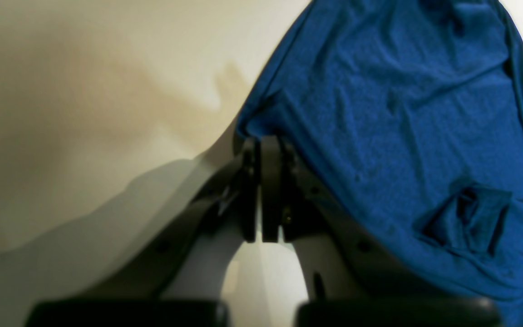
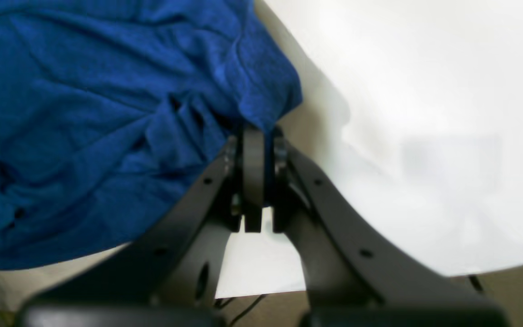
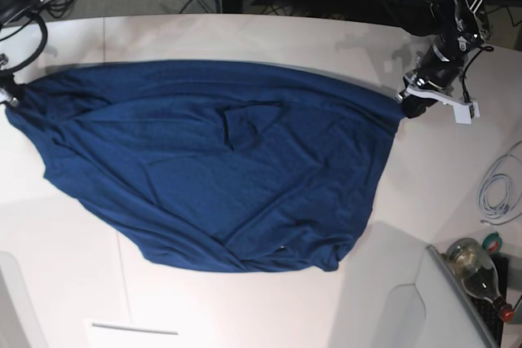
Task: Layout the t-shirt on the table in an organized manner, then fold the t-shirt properly
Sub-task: 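Hold the corners and pull them apart with both grippers, then lay the shirt edge down and release it with both grippers, then grasp the shirt's side edges with both grippers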
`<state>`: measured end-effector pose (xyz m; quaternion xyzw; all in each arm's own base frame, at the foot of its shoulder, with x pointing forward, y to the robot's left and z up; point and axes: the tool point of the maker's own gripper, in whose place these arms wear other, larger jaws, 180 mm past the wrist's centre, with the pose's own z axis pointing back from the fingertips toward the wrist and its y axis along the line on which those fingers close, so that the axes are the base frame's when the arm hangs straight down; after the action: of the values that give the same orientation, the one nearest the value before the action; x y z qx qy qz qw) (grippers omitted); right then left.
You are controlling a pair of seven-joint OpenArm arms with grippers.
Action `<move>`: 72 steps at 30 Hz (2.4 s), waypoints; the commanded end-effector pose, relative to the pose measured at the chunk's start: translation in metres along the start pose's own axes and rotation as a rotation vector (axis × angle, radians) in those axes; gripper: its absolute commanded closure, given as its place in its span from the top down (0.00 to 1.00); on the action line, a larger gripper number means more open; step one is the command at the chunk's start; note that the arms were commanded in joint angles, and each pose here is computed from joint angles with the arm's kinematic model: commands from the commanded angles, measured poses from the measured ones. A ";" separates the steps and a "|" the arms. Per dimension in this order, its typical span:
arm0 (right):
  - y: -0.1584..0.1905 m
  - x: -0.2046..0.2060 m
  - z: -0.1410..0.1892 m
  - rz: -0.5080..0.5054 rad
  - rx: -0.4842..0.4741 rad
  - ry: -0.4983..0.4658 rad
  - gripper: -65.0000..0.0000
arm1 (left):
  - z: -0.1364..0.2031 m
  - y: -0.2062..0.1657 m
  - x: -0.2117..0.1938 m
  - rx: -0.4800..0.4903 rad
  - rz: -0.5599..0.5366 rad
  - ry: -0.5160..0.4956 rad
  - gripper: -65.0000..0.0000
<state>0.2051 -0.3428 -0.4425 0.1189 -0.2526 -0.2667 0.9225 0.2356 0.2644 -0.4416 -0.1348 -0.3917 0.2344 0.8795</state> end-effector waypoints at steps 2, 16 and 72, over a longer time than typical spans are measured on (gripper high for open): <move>-0.003 0.019 0.008 0.008 -0.011 -0.052 0.01 | 0.009 0.000 0.024 0.003 -0.021 -0.070 0.00; -0.011 0.001 0.002 -0.066 -0.020 0.015 0.01 | 0.028 0.019 0.007 0.060 -0.010 -0.016 0.00; 0.064 0.078 -0.015 0.547 0.020 -0.137 0.51 | 0.102 0.074 0.058 0.245 -0.036 -0.222 0.54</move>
<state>0.3000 -0.3179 -0.4075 0.0537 -0.3418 -0.0147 0.9381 0.1687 0.3617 -0.3769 0.0039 -0.4488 0.2870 0.8463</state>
